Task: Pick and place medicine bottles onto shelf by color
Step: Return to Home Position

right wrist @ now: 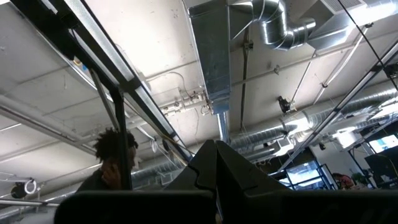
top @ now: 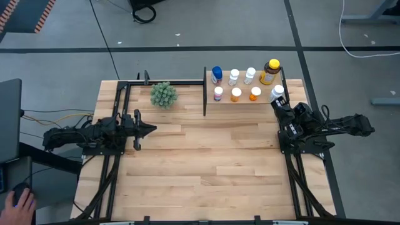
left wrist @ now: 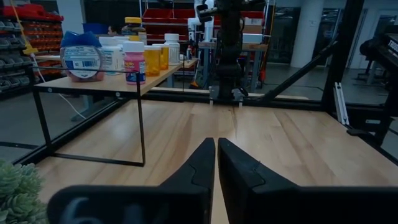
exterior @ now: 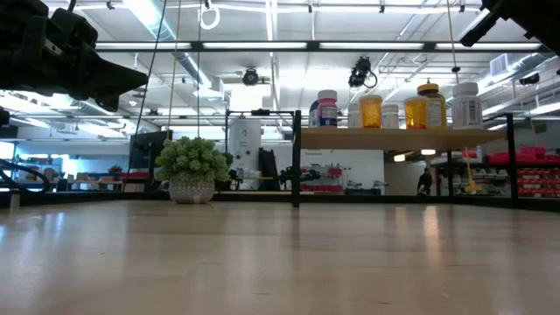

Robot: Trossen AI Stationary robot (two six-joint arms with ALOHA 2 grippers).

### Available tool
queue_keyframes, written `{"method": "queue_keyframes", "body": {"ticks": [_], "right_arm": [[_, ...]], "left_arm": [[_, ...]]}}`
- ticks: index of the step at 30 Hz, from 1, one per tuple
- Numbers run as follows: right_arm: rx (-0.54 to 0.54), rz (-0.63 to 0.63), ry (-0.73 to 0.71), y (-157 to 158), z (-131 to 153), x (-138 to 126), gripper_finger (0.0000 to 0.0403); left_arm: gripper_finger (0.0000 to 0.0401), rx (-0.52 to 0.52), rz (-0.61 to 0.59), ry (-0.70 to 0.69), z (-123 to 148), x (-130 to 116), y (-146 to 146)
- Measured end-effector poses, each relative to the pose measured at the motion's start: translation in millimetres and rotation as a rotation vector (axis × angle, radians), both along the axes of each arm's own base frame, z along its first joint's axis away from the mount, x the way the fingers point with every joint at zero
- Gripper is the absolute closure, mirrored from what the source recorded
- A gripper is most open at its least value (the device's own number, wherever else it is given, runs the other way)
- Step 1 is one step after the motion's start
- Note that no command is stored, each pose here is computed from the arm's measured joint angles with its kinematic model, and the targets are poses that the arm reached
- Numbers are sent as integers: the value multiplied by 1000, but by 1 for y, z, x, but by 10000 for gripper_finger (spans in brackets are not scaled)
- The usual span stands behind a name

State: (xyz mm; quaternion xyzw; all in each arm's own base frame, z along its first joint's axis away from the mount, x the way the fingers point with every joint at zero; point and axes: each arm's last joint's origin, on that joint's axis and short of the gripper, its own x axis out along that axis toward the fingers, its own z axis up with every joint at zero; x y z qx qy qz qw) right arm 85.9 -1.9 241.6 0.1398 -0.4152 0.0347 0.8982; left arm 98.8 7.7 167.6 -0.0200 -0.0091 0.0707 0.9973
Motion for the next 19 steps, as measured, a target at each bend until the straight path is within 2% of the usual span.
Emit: {"method": "queue_keyframes", "body": {"ticks": [12,19], "right_arm": [[0,0,0,0,0,0,397],[0,0,0,0,0,0,397]], "left_arm": [[365,0,0,0,0,0,0],[374,0,0,0,0,0,0]]}}
